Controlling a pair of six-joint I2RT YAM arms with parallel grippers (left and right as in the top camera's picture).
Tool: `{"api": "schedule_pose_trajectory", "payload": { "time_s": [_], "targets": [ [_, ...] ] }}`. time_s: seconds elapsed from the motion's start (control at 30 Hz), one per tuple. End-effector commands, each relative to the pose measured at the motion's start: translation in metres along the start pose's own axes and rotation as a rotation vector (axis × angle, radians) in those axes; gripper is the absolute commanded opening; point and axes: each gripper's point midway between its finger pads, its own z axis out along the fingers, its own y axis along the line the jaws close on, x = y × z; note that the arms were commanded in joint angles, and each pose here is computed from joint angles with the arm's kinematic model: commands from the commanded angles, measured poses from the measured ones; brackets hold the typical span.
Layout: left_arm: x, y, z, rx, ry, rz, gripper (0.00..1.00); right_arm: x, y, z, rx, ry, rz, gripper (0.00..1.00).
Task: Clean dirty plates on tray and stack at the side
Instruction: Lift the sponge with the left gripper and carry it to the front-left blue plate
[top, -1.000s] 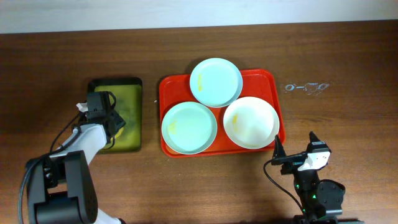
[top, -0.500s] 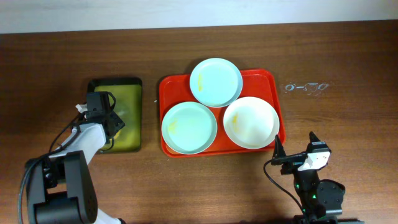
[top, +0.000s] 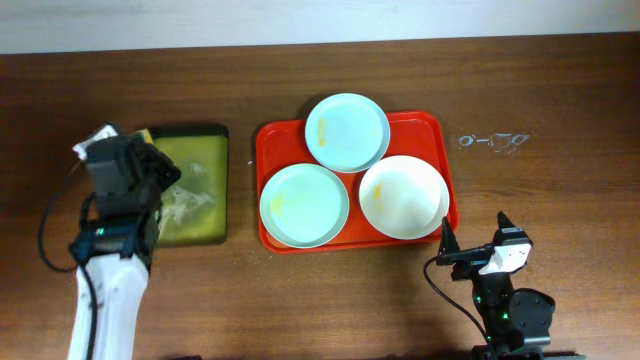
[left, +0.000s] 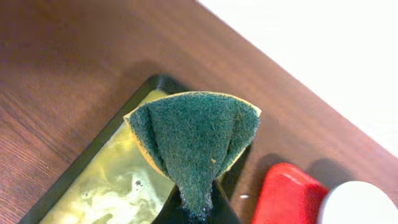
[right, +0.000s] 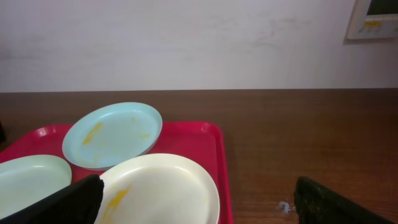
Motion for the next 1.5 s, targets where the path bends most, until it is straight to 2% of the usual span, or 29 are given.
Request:
{"api": "schedule_pose_trajectory", "payload": {
  "time_s": [0.0, 0.1, 0.27, 0.37, 0.43, 0.5, 0.63, 0.73, 0.83, 1.0, 1.13, 1.27, 1.33, 1.47],
  "targets": [
    [-0.007, -0.005, -0.015, 0.027, -0.014, -0.001, 0.00, 0.003, 0.001, 0.000, -0.002, 0.004, 0.005, 0.98],
    [0.012, 0.005, -0.004, -0.014, 0.055, 0.005, 0.00, 0.003, 0.001, 0.000, -0.002, 0.004, 0.005, 0.98],
    [0.063, 0.031, 0.044, -0.126, 0.243, 0.022, 0.00, 0.003, 0.001, 0.000, -0.002, 0.005, 0.006, 0.98],
    [0.080, 0.030, 0.055, -0.098, 0.315, 0.102, 0.00, 0.002, 0.001, 0.000, -0.002, 0.004, 0.005, 0.98],
    [0.070, 0.018, 0.048, -0.041, 0.306, 0.174, 0.00, 0.003, 0.001, 0.000, -0.002, 0.004, 0.005, 0.98],
    [0.042, 0.002, 0.026, -0.004, 0.256, 0.222, 0.00, 0.003, 0.001, 0.000, -0.002, 0.004, 0.005, 0.98],
    [-0.006, -0.030, -0.027, 0.101, 0.102, 0.229, 0.00, 0.003, 0.001, 0.000, -0.002, 0.004, 0.005, 0.98],
    [-0.014, -0.044, -0.052, 0.155, 0.046, 0.241, 0.00, 0.003, 0.001, 0.000, -0.002, 0.005, 0.006, 0.98],
    [0.006, -0.033, -0.037, 0.097, 0.110, 0.256, 0.00, 0.003, 0.001, 0.000, -0.002, 0.005, 0.006, 0.98],
    [0.071, 0.014, 0.031, -0.087, 0.311, 0.281, 0.00, 0.003, 0.001, 0.000, -0.002, 0.005, 0.006, 0.98],
    [0.098, 0.008, 0.047, -0.027, 0.425, 0.267, 0.00, 0.003, 0.001, 0.000, -0.002, 0.004, 0.005, 0.98],
    [0.073, -0.014, 0.031, 0.049, 0.385, 0.307, 0.00, 0.003, 0.001, 0.000, -0.002, 0.004, 0.005, 0.98],
    [0.047, -0.028, 0.009, 0.079, 0.326, 0.313, 0.00, 0.003, 0.001, 0.000, -0.002, 0.004, 0.005, 0.98],
    [0.012, -0.077, -0.048, 0.292, 0.194, 0.320, 0.00, 0.003, 0.001, 0.000, -0.002, 0.004, 0.005, 0.98]
  ]
}}
